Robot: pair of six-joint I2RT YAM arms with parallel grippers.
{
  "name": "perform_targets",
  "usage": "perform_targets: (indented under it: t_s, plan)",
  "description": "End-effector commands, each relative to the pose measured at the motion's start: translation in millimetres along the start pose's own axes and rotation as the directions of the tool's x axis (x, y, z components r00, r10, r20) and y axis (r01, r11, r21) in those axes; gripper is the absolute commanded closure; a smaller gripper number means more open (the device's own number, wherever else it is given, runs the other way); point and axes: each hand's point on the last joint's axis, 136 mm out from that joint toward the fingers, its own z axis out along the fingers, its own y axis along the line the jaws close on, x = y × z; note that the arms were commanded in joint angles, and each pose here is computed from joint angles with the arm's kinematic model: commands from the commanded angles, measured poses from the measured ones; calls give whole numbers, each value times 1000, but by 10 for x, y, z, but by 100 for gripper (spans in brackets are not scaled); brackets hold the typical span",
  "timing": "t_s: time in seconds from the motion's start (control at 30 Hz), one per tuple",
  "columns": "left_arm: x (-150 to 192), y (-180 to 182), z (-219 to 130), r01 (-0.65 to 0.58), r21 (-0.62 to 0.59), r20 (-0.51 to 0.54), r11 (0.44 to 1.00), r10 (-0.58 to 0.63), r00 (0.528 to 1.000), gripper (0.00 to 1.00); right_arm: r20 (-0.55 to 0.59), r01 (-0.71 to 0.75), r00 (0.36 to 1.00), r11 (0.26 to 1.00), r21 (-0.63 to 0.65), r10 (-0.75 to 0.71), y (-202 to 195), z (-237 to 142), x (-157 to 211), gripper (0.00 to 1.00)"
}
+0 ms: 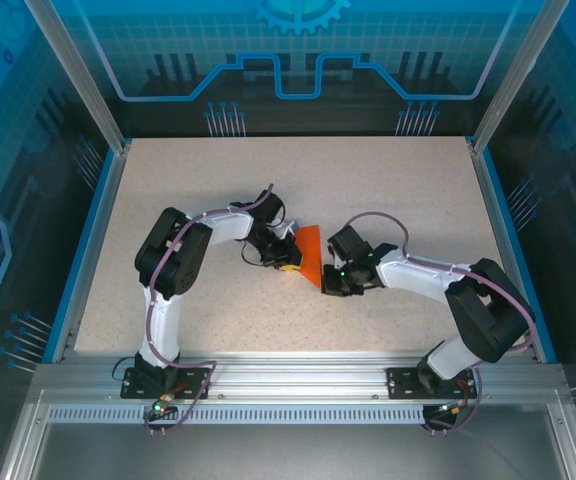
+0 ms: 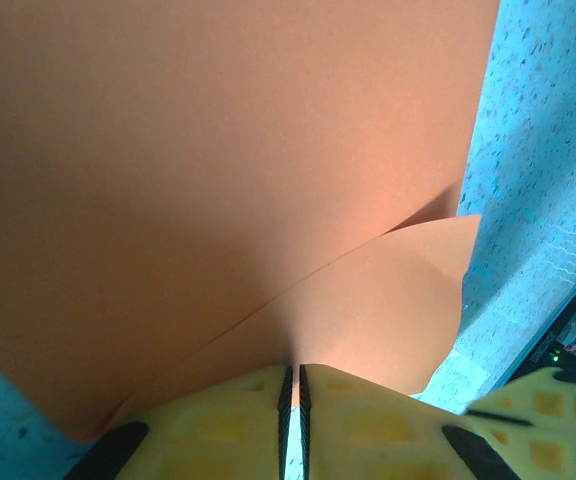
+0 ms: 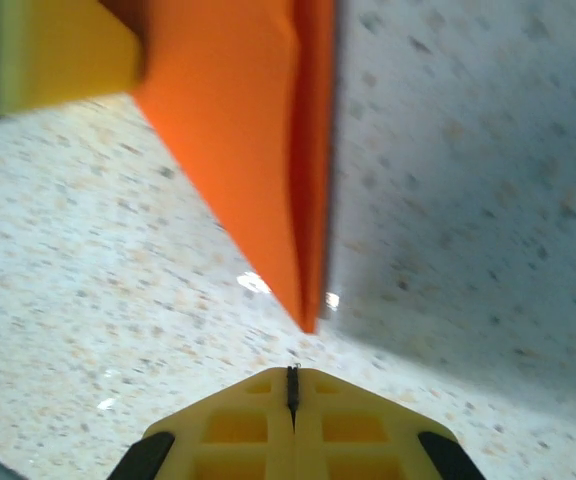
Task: Fold a paper plane with a square sheet of paper (fold left side to right side)
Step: Third fold the triangle at the center of the table.
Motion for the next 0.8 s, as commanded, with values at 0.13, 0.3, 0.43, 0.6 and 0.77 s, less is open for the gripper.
perform_targets:
  t_s: [0.13,0.3,0.43,0.6,0.77]
  plan:
    - [92,252,125,41,-100,-34,994,-44,998,85,15,34,999,999,-39,-33,242,121,-309,100]
    - [85,206,111,35,-90,-32,995,-38,999,85,-29,6,1000,1000,7,-6,132,273,-276,100]
    - [58,124,48,18,-75,-16,997,-19,1000,83,-71,-27,997,998,48,30,-13,351,-162,100]
    - [15,-53,-88,-31,-43,20,999,32,999,81,-104,-62,992,992,108,73,-209,399,-31,100]
    - [99,-302,-188,-120,19,54,993,118,991,80,-106,-89,989,990,114,101,-304,393,2,100]
